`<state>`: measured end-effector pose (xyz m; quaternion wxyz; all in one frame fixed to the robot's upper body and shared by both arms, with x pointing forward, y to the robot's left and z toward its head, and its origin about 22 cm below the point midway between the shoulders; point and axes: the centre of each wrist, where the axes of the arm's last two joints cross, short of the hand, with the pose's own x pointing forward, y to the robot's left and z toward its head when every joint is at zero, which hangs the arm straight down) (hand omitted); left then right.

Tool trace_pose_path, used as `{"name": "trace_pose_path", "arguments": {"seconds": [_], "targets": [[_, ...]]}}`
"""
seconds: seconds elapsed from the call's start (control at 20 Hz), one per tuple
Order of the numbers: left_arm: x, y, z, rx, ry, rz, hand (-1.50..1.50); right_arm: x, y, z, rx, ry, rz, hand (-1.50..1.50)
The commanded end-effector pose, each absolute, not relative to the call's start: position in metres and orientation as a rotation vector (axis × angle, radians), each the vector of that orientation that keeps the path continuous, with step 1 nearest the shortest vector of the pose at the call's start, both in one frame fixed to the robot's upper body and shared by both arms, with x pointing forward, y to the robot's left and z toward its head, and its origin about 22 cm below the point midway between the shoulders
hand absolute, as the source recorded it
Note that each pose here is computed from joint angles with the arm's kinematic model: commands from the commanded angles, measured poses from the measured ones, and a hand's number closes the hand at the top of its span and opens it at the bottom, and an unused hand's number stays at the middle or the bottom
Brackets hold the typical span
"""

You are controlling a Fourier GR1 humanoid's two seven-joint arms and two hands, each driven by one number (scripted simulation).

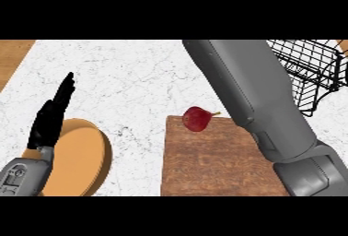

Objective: Pick the bell pepper from the cutting board and place it in the tiered basket

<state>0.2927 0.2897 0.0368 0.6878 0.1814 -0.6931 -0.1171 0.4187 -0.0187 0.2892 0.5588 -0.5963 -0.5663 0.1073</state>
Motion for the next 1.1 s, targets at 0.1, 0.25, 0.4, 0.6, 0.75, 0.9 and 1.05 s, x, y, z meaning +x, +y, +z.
{"name": "trace_pose_path", "arguments": {"seconds": [0.1, 0.25, 0.4, 0.6, 0.75, 0.9, 1.05], "targets": [[0.291, 0.293, 0.047, 0.41, -1.562, -0.266, 0.0, 0.451, -0.058, 0.276, -1.446, -1.218, 0.222, 1.5], [0.289, 0.296, 0.043, 0.415, -1.549, -0.254, 0.0, 0.457, -0.072, 0.292, -1.511, -1.146, 0.298, 1.5], [0.279, 0.291, 0.033, 0.401, -1.533, -0.245, 0.0, 0.462, -0.083, 0.269, -1.653, -1.028, 0.373, 1.5], [0.296, 0.285, 0.041, 0.421, -1.536, -0.255, 0.0, 0.472, -0.113, 0.285, -1.796, -0.871, 0.425, 1.5], [0.286, 0.297, 0.032, 0.42, -1.526, -0.239, 0.0, 0.475, -0.139, 0.274, -1.793, -0.883, 0.409, 1.5], [0.282, 0.283, 0.047, 0.432, -1.537, -0.23, 0.0, 0.474, -0.15, 0.279, -1.742, -0.883, 0.466, 1.5], [0.273, 0.295, 0.027, 0.425, -1.535, -0.231, 0.0, 0.476, -0.184, 0.257, -1.7, -0.897, 0.504, 1.5]]}}
